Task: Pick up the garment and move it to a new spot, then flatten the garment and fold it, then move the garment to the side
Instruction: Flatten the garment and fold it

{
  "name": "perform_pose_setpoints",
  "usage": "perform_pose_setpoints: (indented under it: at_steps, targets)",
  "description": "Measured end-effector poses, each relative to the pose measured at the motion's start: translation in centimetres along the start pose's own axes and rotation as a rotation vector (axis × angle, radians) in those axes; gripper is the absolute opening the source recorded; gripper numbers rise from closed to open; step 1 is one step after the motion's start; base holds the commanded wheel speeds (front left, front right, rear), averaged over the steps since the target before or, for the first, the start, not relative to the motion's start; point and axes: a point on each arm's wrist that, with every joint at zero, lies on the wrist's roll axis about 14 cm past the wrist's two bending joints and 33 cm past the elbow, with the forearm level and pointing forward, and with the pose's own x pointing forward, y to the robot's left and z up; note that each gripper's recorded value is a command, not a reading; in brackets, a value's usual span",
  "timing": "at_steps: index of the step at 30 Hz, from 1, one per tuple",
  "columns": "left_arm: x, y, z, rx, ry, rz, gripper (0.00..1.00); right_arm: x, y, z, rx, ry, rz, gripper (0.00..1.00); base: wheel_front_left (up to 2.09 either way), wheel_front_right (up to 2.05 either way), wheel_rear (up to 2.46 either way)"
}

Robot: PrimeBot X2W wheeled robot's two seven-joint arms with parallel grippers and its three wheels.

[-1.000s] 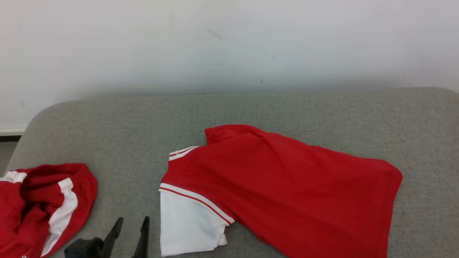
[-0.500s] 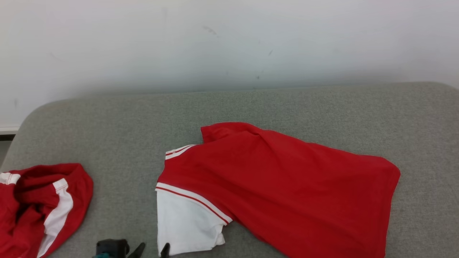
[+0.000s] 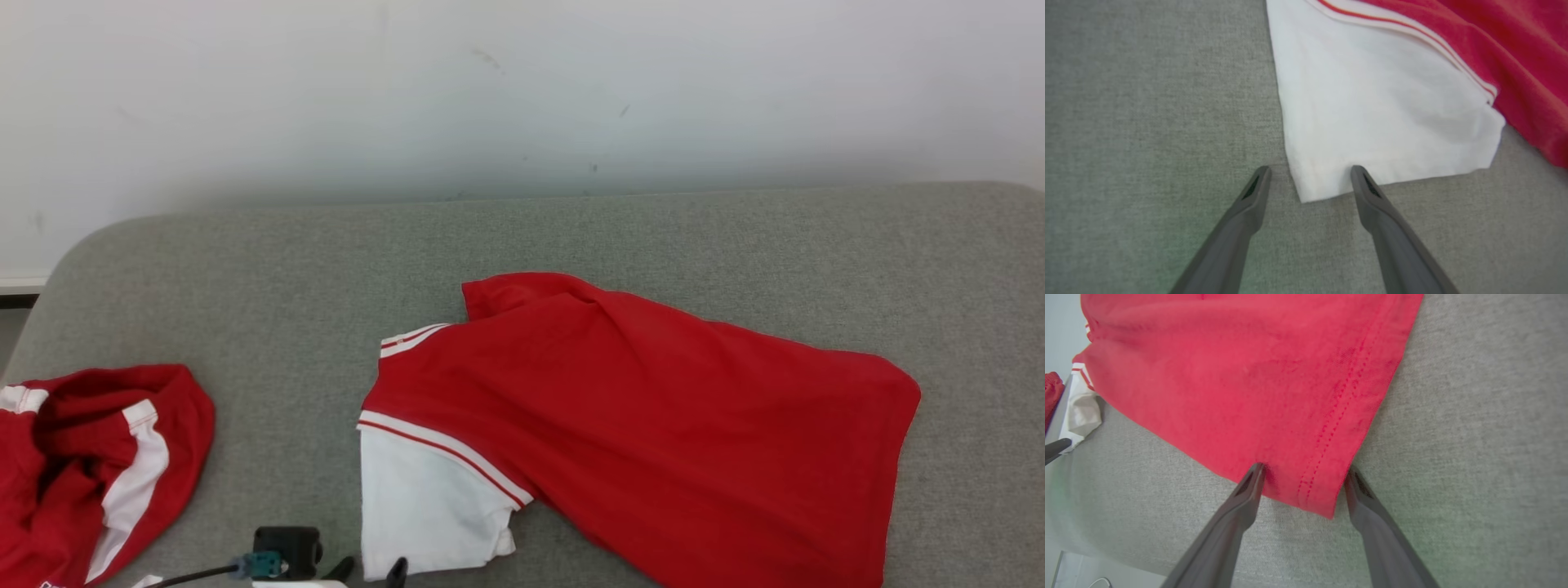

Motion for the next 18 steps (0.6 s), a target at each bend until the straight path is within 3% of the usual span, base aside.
perform_pose_setpoints:
  at_steps: [1,2,3,4,5,6,9,18]
  targets:
    - [0.1,-0.1,0.0,0.000,0.003,-0.007,1.00,0.1,0.1,-0.1,0.000,0.001,0.003,1.00,0.00,0.00,0.00]
    - [0.1,-0.1,0.0,-0.001,0.003,-0.008,0.89,0.1,0.2,-0.1,-0.001,0.004,0.005,1.00,0.00,0.00,0.00]
    - [0.1,-0.2,0.0,-0.001,0.002,-0.009,0.58,0.2,0.3,-0.1,-0.001,0.001,0.008,1.00,0.00,0.00,0.00]
    - [0.1,-0.2,0.0,0.000,0.003,-0.010,0.42,0.3,0.4,-0.1,0.000,0.001,0.013,0.89,0.00,0.00,0.00]
    - [0.1,-0.3,0.0,-0.002,0.000,-0.014,0.30,0.3,0.6,-0.1,0.000,0.000,0.018,0.64,0.00,0.00,0.00]
    - [0.1,-0.4,0.2,-0.005,-0.007,-0.020,0.00,0.4,0.7,-0.1,0.003,-0.002,0.023,0.46,0.00,0.00,0.00]
    - [0.0,-1.0,0.3,-0.002,-0.014,-0.038,0.00,0.4,1.2,-0.3,0.007,-0.005,0.037,0.00,0.00,0.00,0.00]
    - [-0.6,-1.1,1.9,-0.003,-0.091,-0.049,0.00,0.2,1.9,1.2,0.034,-0.076,0.073,0.00,0.00,0.00,0.00]
